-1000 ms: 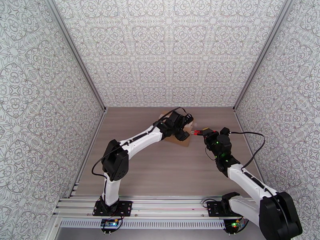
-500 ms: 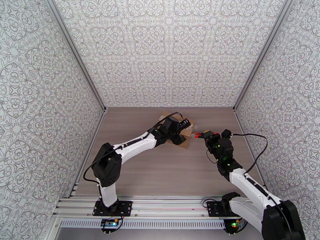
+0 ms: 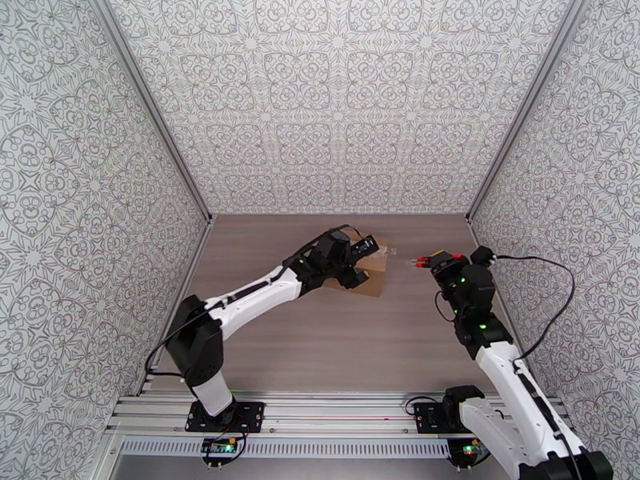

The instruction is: Unpack the express box

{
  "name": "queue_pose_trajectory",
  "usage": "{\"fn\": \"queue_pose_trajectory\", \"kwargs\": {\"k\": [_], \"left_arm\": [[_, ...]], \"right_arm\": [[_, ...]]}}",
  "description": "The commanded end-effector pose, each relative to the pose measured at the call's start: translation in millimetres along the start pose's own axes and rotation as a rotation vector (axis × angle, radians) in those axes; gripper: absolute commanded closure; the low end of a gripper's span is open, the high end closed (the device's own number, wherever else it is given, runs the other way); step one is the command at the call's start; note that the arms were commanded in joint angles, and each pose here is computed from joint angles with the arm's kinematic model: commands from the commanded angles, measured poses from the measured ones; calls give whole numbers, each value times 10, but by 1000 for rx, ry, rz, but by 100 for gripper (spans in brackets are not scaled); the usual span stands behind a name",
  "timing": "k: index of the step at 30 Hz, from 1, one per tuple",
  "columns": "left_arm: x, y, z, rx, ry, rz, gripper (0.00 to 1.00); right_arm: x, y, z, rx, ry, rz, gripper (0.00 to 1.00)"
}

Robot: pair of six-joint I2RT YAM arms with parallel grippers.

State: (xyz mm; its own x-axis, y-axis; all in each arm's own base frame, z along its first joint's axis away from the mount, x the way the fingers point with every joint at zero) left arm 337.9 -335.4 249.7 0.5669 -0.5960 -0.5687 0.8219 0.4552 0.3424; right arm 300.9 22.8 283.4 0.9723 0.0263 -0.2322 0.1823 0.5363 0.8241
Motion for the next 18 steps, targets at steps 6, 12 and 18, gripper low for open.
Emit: {"fn": "queue_pose_trajectory", "kwargs": {"k": [6, 12, 18], "left_arm": [[-303, 699, 233, -129, -85, -9, 9], [125, 1525, 204, -297, -55, 80, 9], [428, 2000, 35, -487, -111, 39, 9]], "right_arm": [[-24, -228, -467, -194, 290, -128, 100], [66, -209, -1028, -269, 402, -105, 100], [271, 31, -1474, -310, 461, -47, 100]]}}
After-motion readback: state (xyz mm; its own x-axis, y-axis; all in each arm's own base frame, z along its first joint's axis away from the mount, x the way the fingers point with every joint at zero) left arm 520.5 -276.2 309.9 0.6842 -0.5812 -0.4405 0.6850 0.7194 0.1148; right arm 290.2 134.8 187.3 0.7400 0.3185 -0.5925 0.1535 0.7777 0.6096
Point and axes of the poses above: each hand's point on the last joint's axis, 136 mm out from that joint toward the fingers, its own x axis out along the fingers, its own y axis along the line the jaws close on, z = x × y, the point moved 4 cm from there along -x, back along the fingers, and after that the axes turned 2 degrees about x, right-handed, at the moved point
